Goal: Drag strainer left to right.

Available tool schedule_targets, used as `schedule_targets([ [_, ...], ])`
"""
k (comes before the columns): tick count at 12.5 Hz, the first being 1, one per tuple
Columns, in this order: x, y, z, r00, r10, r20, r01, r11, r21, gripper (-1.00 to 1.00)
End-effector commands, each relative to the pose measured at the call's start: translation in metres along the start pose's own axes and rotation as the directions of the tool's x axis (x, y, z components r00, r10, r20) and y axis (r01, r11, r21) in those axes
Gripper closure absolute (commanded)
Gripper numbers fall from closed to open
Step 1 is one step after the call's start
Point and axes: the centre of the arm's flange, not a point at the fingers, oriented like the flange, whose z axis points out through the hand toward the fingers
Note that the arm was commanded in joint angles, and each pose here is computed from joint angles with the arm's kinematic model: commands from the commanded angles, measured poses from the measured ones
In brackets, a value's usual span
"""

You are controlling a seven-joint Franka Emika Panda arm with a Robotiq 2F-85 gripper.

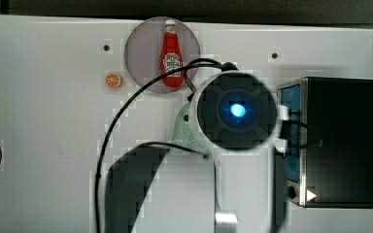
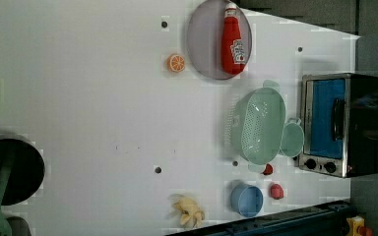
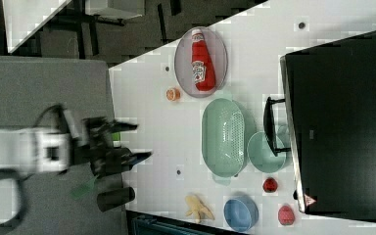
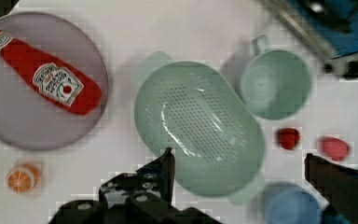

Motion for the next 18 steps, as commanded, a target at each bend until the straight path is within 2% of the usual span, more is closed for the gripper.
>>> schedule_targets([
  [1, -0.001, 0.025, -0.043, 0.993, -0.112, 0.041, 0.112, 0.994, -0.009, -1.00],
  [4, -0.002, 0.029, -0.067, 0.990, -0.138, 0.031, 0.138, 0.990, -0.005, -1.00],
  [18, 0.004, 0.020, -0.049, 0.989, -0.137, 0.059, 0.139, 0.990, -0.030, -1.00],
])
